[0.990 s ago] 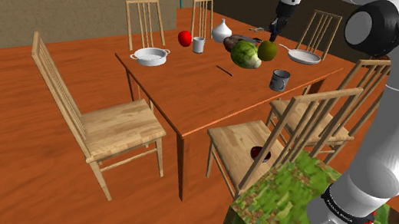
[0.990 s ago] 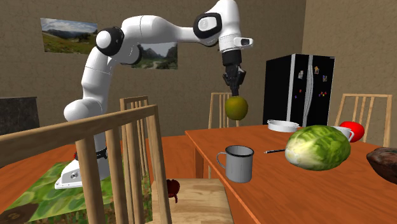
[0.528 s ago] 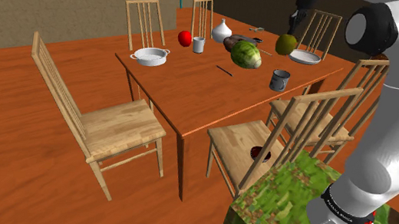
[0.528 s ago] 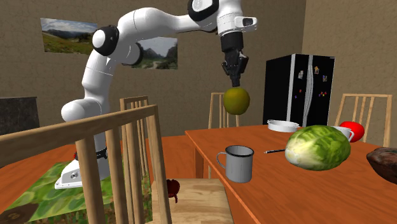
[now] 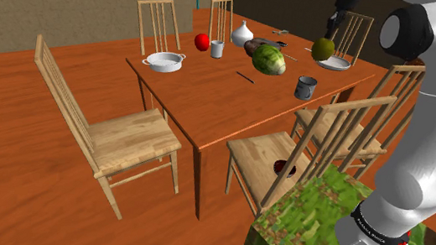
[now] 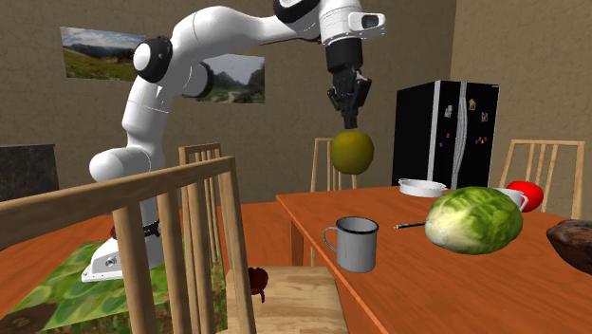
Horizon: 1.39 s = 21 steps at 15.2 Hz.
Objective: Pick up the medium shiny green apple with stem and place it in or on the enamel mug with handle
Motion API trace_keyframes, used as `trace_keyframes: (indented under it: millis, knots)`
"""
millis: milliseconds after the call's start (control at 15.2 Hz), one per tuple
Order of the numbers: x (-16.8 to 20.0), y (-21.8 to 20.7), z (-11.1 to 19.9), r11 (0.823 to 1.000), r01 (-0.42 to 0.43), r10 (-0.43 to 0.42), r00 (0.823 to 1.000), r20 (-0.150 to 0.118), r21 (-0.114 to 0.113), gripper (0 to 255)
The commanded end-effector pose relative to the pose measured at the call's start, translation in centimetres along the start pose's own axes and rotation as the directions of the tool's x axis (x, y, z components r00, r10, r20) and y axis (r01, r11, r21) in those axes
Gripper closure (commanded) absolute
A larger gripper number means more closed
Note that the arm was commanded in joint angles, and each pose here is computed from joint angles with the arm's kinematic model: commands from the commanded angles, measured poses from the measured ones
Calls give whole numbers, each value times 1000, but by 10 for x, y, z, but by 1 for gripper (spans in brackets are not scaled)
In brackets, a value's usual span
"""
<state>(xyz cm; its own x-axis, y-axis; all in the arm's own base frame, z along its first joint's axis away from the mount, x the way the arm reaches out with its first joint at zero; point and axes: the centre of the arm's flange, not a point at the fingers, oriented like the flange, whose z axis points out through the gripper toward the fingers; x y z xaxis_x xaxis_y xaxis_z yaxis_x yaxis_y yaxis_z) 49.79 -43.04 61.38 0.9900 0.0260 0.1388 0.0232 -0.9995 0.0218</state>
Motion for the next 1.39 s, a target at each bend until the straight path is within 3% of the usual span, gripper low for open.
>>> trace_keyframes:
  millis: [0,1320]
  knots:
    - [-2,1,9,1000,0,0,1000,0,0,255]
    - [-16,-2,114,1000,0,0,1000,0,0,255]
